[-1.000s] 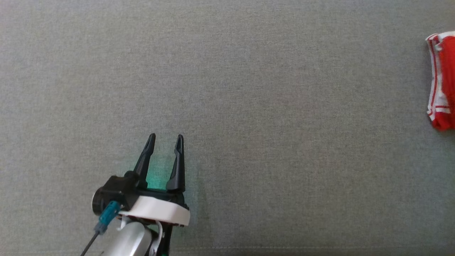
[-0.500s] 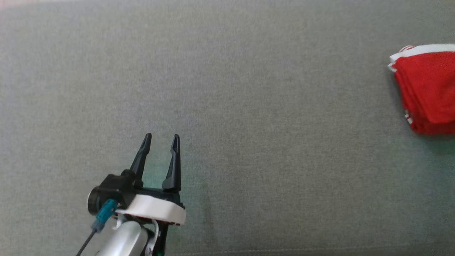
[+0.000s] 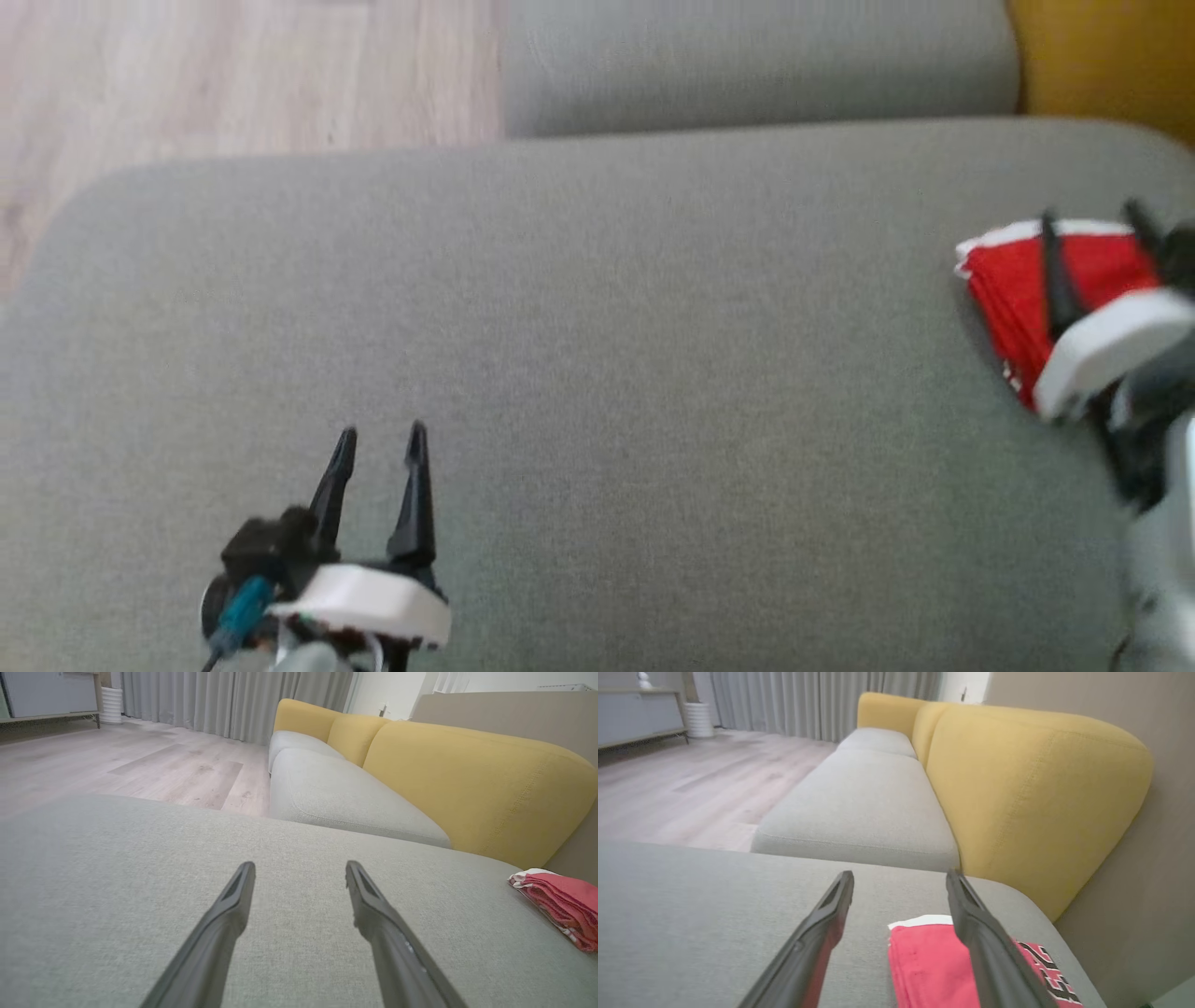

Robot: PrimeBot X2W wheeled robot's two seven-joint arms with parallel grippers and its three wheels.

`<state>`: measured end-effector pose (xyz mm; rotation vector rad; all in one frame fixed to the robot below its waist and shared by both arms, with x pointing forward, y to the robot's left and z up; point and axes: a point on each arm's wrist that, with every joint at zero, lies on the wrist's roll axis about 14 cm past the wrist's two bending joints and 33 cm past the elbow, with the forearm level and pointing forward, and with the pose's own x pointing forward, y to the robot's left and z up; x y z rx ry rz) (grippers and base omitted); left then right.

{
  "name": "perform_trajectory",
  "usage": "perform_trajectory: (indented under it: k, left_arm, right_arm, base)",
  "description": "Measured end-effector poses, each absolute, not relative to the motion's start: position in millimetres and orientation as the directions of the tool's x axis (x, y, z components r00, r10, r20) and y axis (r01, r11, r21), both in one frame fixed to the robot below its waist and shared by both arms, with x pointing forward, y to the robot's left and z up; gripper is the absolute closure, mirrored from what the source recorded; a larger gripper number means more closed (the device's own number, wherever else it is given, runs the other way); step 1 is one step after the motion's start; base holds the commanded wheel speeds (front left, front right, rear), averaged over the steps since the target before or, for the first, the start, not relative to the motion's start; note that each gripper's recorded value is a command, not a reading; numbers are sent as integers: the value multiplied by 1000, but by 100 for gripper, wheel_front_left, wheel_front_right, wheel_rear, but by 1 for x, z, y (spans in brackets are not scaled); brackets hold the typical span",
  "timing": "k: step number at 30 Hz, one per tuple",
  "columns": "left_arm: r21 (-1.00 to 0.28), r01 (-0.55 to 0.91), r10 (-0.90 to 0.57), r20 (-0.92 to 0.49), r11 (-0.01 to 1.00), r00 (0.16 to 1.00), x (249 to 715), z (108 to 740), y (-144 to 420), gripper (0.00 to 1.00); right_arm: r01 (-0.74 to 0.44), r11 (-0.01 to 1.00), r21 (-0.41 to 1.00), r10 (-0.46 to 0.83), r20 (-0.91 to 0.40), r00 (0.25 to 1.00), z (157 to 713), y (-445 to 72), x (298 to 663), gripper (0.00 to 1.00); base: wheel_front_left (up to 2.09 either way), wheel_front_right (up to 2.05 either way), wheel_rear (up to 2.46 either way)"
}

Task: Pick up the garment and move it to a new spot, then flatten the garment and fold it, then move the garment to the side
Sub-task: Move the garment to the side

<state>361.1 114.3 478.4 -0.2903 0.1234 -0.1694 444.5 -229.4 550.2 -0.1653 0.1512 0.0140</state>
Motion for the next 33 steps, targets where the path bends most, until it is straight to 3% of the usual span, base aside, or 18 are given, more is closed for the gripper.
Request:
perform_trajectory:
  k: [7,16,33]
  left_arm:
    - [-279,60,-94,-111,958,989,338,473,145,0]
    - [-271,-3,-36,-138,963,990,316,463,161,0]
    - [-258,-35,-9,-168,965,986,305,452,165,0]
  right_arm:
    - [-119,993,-16,116,-112,987,524,-165,405,0]
    - [-211,974,75,218,-84,972,498,-127,371,0]
    - [-171,973,154,188,-100,977,468,-136,342,0]
  base:
    - [0,0,0]
    - [0,0,0]
    - [0,0,0]
